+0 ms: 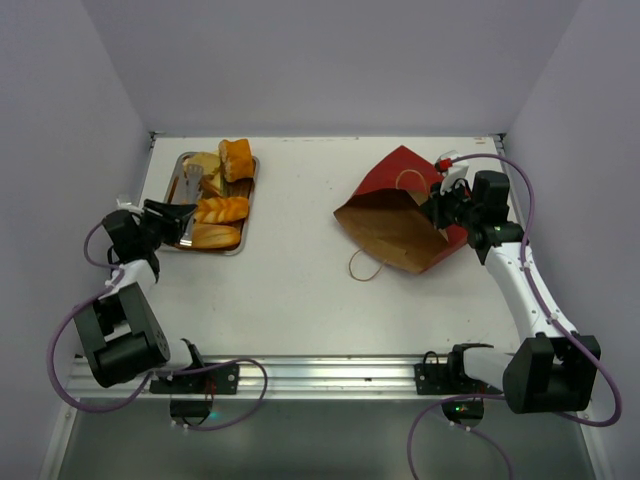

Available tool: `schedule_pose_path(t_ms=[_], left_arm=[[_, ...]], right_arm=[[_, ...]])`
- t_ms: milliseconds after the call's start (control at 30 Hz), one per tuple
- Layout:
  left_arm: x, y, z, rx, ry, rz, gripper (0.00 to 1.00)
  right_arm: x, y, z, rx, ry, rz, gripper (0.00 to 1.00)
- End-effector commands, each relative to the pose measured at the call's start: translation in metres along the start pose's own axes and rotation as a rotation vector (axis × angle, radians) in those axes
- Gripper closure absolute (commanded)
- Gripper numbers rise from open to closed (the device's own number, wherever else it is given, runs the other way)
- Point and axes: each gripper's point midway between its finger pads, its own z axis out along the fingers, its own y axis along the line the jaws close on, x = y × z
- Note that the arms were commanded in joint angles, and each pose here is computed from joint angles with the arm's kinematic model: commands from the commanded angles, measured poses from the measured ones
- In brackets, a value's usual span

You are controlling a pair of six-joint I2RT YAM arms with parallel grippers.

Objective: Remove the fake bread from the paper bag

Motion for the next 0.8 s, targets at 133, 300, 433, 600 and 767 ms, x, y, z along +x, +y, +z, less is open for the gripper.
schedule_pose_path(t_ms=[133, 300, 433, 600, 767], left_arm=[[0.009, 0.008, -0.014, -0.036, 0.054, 0.025, 0.48], [0.015, 0.015, -0.020, -0.048, 0.077, 0.019, 0.48], [0.020, 0.010, -0.027, -0.033, 0.091, 0.041, 0.49], [0.031, -0.002, -0.039, 0.010, 0.122, 0.072, 0.51], [0.054, -0.025, -0.056, 0.108, 0.210, 0.137, 0.56]], right_arm=[[-0.017, 0.003, -0.006, -0.012, -0.049, -0.012, 1.00], [-0.019, 0.003, -0.007, -0.011, -0.052, -0.012, 1.00], [-0.019, 0.004, -0.007, -0.017, -0.054, -0.014, 1.00], [-0.018, 0.007, -0.008, -0.036, -0.047, -0.044, 1.00], [-0.025, 0.012, -0.013, -0.098, -0.039, -0.180, 1.00]])
